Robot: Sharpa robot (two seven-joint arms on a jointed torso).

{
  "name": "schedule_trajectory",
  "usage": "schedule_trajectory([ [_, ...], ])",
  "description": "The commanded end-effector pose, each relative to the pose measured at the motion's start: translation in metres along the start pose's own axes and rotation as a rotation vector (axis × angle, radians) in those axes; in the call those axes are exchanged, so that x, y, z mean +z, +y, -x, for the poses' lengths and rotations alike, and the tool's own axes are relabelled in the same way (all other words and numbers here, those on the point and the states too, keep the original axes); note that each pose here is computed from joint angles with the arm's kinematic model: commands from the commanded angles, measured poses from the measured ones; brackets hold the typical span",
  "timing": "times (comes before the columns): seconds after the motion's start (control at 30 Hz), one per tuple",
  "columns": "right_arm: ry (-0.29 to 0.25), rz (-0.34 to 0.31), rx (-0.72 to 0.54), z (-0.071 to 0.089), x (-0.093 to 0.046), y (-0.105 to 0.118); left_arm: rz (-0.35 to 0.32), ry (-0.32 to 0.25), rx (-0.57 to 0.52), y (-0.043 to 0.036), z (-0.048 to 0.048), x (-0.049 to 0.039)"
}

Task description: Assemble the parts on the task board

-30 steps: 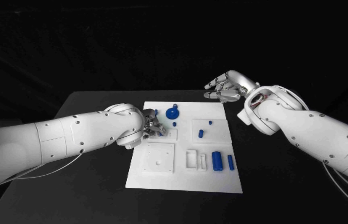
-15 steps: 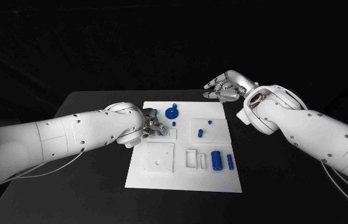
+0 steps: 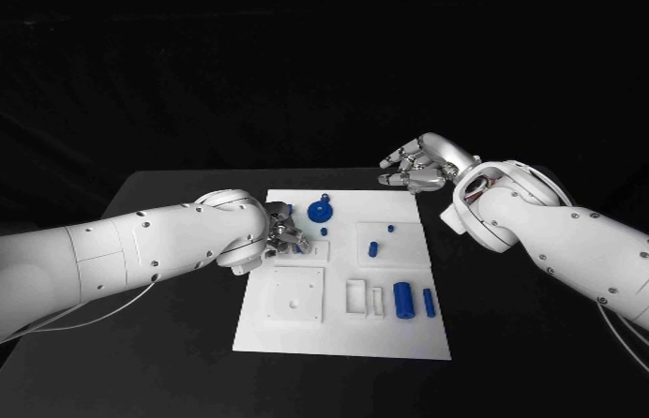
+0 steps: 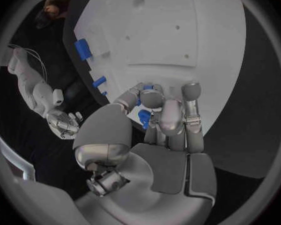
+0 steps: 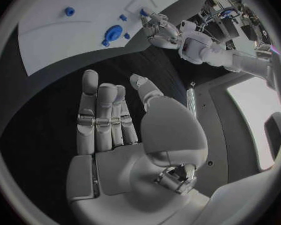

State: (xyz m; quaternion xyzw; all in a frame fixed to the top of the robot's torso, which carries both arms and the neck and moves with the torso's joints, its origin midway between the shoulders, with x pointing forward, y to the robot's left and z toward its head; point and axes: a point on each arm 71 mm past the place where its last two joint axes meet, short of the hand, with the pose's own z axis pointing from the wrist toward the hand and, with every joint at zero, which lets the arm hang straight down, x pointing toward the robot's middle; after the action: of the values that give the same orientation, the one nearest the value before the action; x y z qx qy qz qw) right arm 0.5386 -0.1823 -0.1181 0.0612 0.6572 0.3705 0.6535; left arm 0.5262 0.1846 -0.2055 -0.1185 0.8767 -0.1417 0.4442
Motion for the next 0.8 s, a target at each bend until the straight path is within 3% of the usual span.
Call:
schedule_trajectory([
  [0.03, 0.015, 0.007, -0.007, -0.002, 0.0, 0.001, 0.022, 0.04, 0.006, 0.004, -0.0055, 0.0017],
  [0.8, 0.022, 0.006, -0.005, -0.004, 0.001, 0.001, 0.027, -0.021, -0.03, 0.0029, 0.0073, 0.0029],
])
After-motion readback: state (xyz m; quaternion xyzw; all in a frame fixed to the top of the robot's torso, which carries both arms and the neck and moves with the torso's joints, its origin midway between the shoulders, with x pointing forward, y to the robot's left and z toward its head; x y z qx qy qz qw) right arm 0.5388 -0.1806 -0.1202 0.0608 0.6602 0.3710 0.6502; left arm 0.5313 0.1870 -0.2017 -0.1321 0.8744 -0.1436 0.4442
